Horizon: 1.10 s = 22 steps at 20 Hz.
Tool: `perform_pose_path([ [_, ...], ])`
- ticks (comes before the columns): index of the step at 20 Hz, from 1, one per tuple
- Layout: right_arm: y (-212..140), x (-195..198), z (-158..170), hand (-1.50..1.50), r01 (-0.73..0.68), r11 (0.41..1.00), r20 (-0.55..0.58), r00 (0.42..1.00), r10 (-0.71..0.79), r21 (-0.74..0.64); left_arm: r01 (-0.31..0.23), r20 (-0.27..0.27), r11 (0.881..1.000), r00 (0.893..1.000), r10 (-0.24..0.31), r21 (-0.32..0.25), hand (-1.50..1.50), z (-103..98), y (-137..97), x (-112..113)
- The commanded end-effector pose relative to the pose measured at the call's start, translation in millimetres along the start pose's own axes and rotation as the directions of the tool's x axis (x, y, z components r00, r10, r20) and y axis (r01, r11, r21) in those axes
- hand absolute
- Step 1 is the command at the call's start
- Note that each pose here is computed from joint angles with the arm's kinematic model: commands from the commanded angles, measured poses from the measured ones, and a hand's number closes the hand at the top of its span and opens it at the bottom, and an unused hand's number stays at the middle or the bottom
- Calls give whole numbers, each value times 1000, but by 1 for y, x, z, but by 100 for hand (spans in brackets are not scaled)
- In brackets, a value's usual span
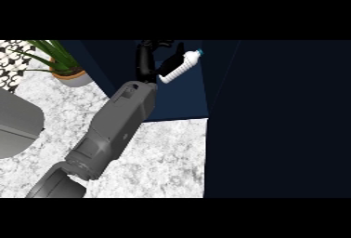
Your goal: Pick up the bottled water, place it into the cabinet and close the cabinet
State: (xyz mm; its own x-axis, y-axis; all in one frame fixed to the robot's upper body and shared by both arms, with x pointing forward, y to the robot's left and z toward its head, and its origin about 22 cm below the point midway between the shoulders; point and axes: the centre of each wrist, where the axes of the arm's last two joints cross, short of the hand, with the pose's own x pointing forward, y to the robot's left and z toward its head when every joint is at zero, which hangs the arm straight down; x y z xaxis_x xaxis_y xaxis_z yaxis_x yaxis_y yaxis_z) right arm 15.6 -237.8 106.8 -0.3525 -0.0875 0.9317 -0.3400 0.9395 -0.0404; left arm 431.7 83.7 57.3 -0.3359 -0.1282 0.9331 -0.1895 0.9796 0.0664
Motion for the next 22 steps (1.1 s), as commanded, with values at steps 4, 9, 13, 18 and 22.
perform_pose_path([
  [4, 0, 19, -6, -150, 51, 999, 41, 998, -51, -15, -166, 6, 984, 986, 167, -64, 150, 12, 0, -8],
  [9, 10, 26, -18, -150, 18, 1000, 33, 999, -18, -11, -226, -13, 968, 974, 225, -109, 150, 21, -6, -5],
  [13, 11, 33, -18, -150, 17, 1000, 15, 1000, -17, -9, -383, -90, 896, 924, 372, -225, 150, 48, -6, -14],
  [18, 16, 36, -20, -150, -3, 999, 9, 1000, 3, -34, -506, -194, 801, 863, 468, -321, -150, 86, -9, -18],
  [22, 18, 32, -17, -150, 6, 999, 11, 1000, -5, -50, -583, -265, 733, 812, 520, -350, -150, 136, -9, -21],
])
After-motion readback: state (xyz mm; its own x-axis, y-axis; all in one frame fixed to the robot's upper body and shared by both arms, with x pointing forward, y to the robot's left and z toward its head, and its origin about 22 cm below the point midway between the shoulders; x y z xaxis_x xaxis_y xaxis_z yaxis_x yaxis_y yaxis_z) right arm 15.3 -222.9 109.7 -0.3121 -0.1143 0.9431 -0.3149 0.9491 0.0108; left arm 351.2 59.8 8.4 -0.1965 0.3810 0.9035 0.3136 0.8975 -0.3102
